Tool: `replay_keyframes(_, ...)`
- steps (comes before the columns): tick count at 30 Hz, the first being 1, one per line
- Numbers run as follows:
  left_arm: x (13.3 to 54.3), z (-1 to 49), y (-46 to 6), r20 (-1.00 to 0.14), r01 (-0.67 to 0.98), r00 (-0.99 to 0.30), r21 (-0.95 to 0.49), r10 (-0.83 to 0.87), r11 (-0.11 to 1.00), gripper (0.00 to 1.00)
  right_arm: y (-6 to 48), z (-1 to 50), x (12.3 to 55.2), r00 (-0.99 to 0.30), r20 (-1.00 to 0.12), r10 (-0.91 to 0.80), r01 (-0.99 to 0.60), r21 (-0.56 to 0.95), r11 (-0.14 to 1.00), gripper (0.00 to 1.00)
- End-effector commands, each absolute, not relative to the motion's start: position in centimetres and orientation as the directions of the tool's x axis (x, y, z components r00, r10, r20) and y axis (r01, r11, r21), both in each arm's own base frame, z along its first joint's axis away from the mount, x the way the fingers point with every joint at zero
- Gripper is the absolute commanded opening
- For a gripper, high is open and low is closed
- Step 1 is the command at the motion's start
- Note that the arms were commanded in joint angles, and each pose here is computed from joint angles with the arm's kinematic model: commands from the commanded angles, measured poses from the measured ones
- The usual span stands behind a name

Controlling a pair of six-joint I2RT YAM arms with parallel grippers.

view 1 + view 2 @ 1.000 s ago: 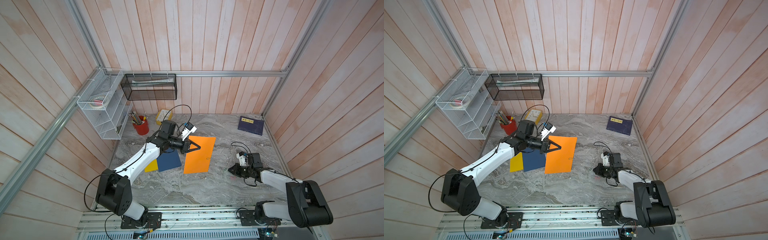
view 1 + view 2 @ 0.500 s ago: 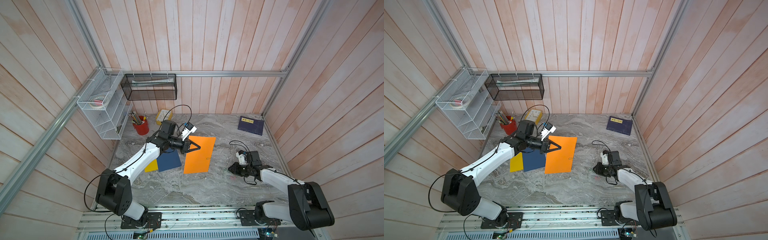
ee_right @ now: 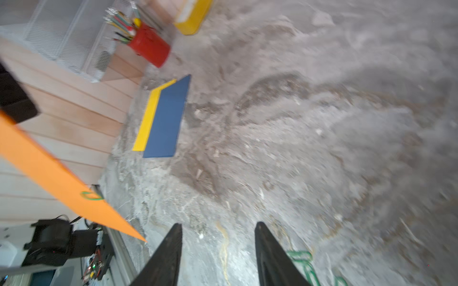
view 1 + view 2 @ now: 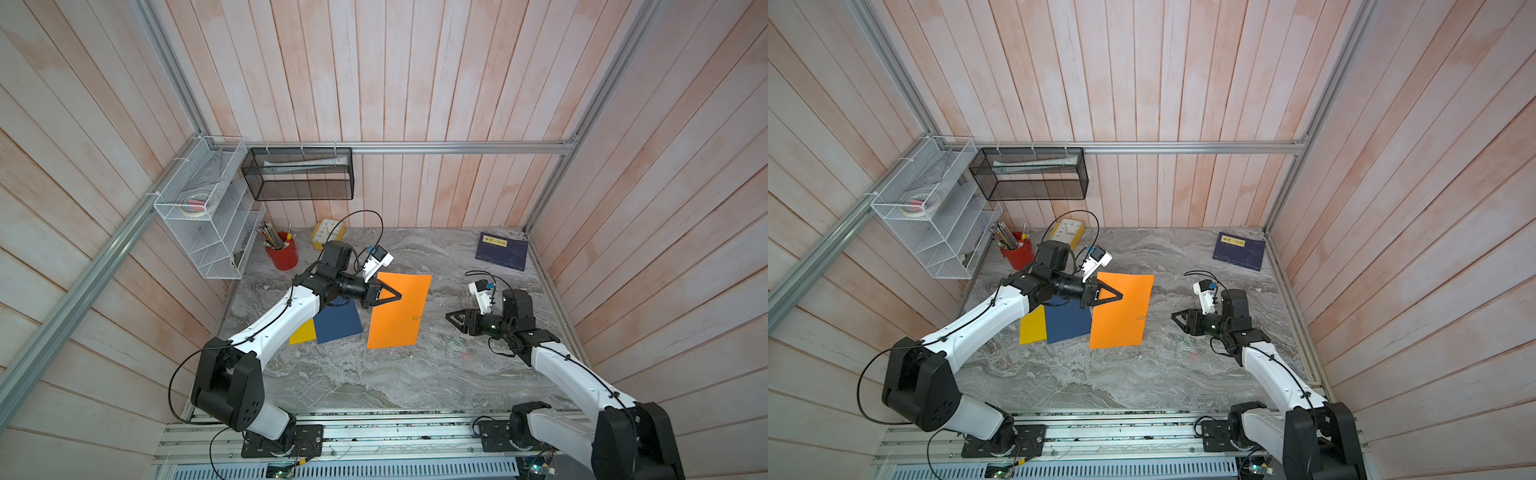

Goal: Unclip the paperclips from the documents
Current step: Place the paper clip at the center of the board, then adjust the document.

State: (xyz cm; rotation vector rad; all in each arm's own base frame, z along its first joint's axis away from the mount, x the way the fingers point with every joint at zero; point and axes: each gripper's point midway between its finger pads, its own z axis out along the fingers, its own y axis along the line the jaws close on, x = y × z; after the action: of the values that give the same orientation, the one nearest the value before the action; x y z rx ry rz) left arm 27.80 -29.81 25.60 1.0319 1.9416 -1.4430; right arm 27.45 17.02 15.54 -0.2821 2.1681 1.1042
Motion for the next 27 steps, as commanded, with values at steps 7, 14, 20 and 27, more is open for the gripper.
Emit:
replay_keyframes(7,27.2,27.3,-31.3,-0.784,0.825,-0.555,-0.562,0.277,0.064,0.0,21.8,23.7,25.4,-0.568,-0.82,0.073,-0.775,0.562,0.287,0.61)
replay_keyframes(14,26.7,27.8,-32.0,-0.79,0.829,-0.544,-0.558,0.284,0.034,0.0,22.9,25.2,25.8,-0.535,-0.84,0.086,-0.815,0.541,0.209,0.62)
replay_keyframes(20,26.6,27.9,-32.2,-0.79,0.828,-0.543,-0.56,0.284,0.025,0.0,24.1,26.0,25.1,-0.519,-0.851,0.08,-0.843,0.525,0.115,0.61)
replay_keyframes(27,26.8,28.1,-32.4,-0.793,0.831,-0.538,-0.556,0.284,0.023,0.0,25.4,26.1,24.7,-0.53,-0.845,0.072,-0.844,0.534,0.051,0.45)
